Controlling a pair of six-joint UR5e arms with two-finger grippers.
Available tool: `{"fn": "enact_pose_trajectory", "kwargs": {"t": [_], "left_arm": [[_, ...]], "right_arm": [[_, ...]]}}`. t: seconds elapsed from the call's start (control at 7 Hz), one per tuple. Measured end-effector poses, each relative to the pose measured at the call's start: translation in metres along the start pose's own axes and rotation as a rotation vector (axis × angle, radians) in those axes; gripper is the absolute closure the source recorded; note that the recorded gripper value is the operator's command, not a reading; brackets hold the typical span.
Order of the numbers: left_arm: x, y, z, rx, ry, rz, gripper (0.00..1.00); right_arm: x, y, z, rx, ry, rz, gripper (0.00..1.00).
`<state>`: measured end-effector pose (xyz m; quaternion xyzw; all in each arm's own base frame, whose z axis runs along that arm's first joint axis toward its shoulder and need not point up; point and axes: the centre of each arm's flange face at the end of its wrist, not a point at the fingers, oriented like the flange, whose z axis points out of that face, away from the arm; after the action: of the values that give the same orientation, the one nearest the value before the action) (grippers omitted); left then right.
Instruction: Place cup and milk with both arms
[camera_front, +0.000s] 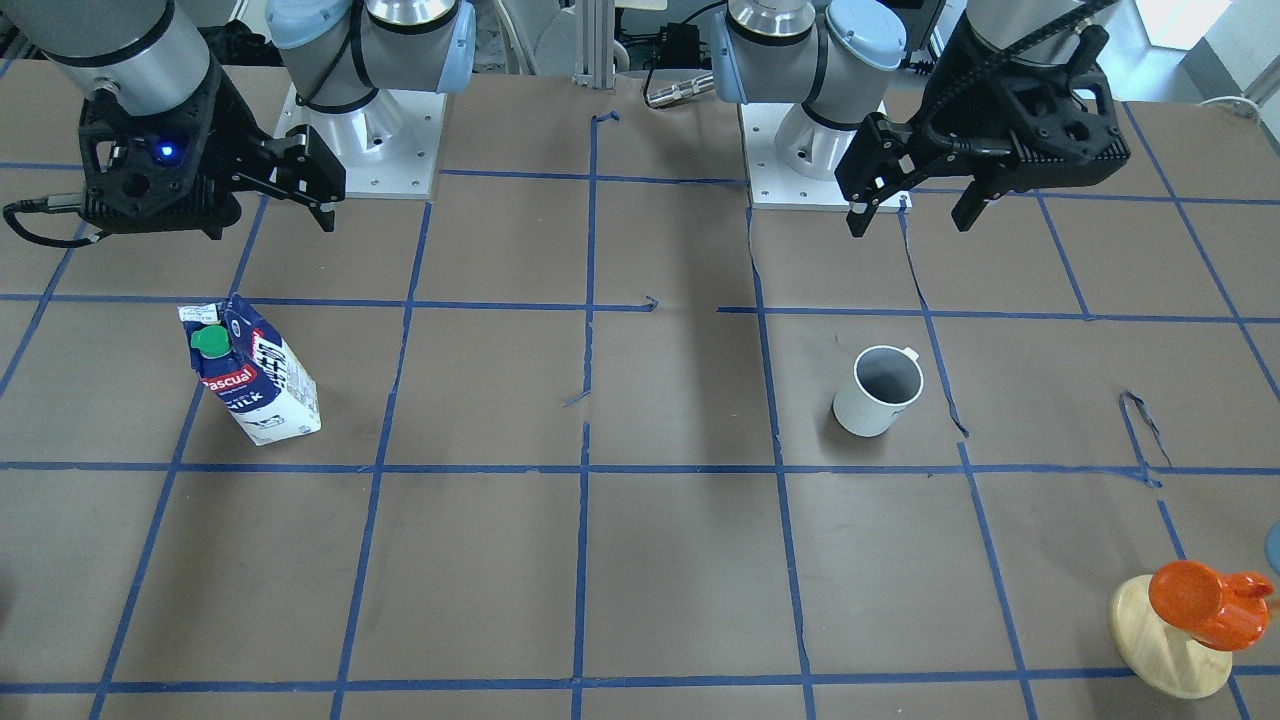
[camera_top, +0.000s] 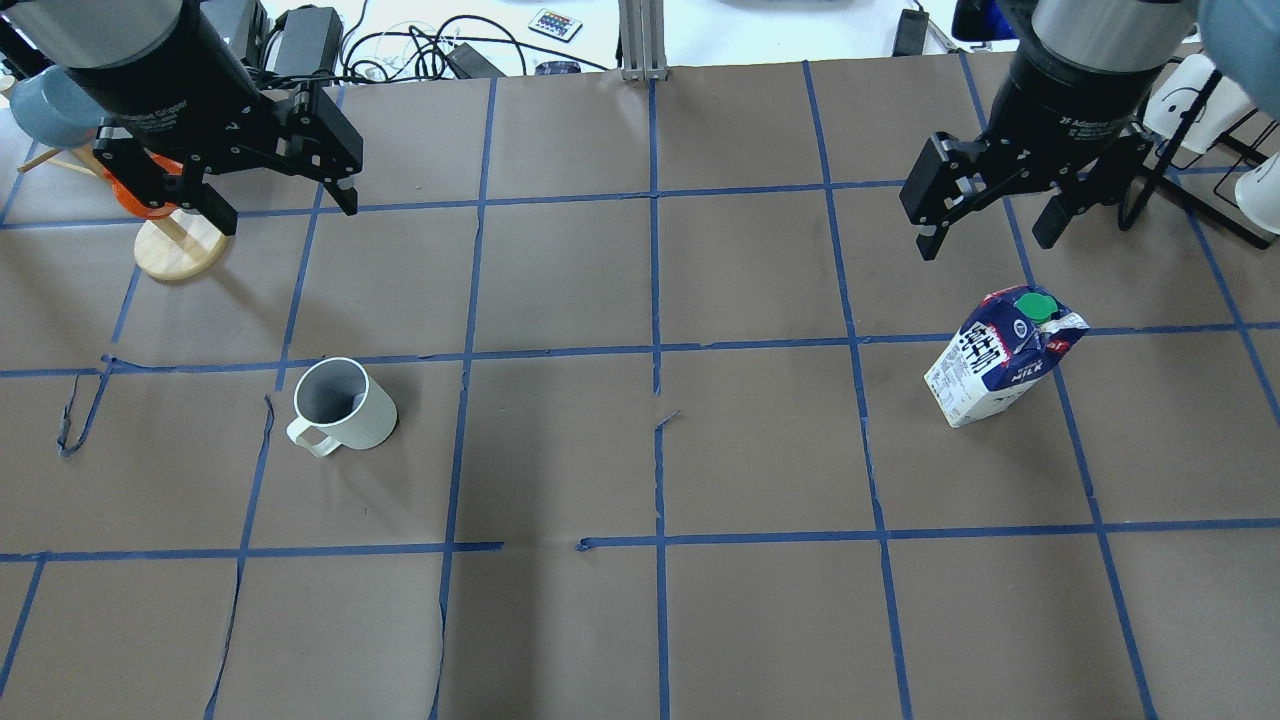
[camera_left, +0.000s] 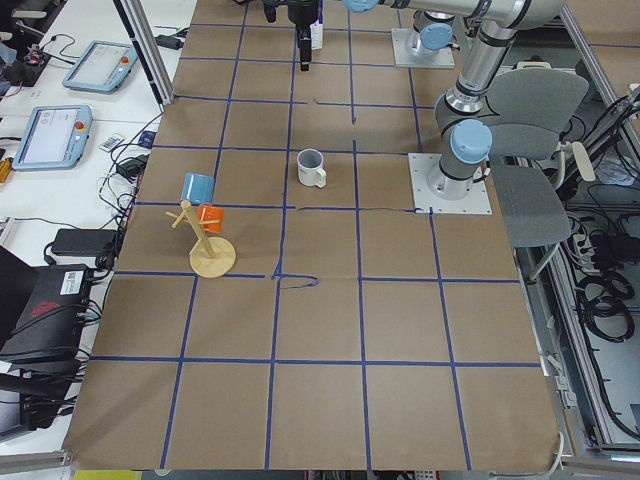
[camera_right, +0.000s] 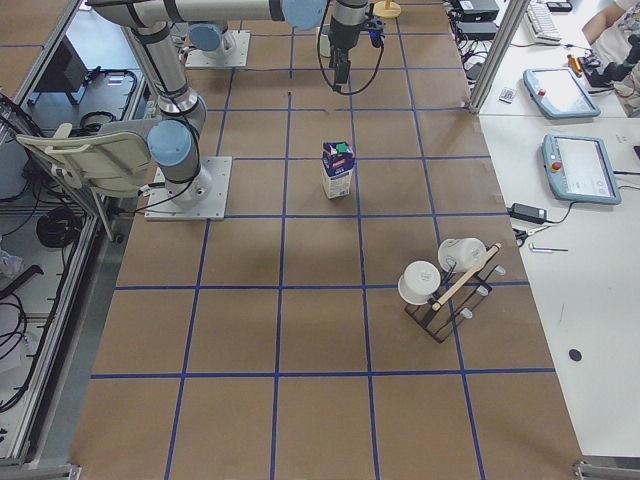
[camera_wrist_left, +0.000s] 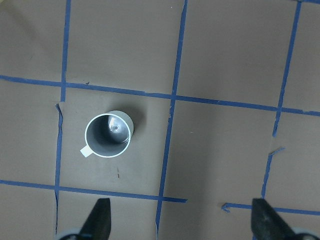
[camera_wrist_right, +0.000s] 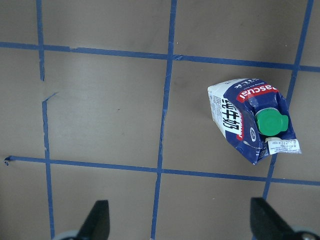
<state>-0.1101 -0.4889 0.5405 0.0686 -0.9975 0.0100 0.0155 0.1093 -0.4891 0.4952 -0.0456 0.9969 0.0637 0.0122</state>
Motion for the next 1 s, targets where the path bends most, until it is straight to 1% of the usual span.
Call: {"fn": "enact_pose_trajectory", "kwargs": {"t": [1.0], "left_arm": [[-0.0012,-0.0003,0.0024,-0.004,0.001,-0.003,0.00]], "right_arm": [[0.0011,-0.0004,0.0008,-0.002,0.003,-0.007,0.00]]}}
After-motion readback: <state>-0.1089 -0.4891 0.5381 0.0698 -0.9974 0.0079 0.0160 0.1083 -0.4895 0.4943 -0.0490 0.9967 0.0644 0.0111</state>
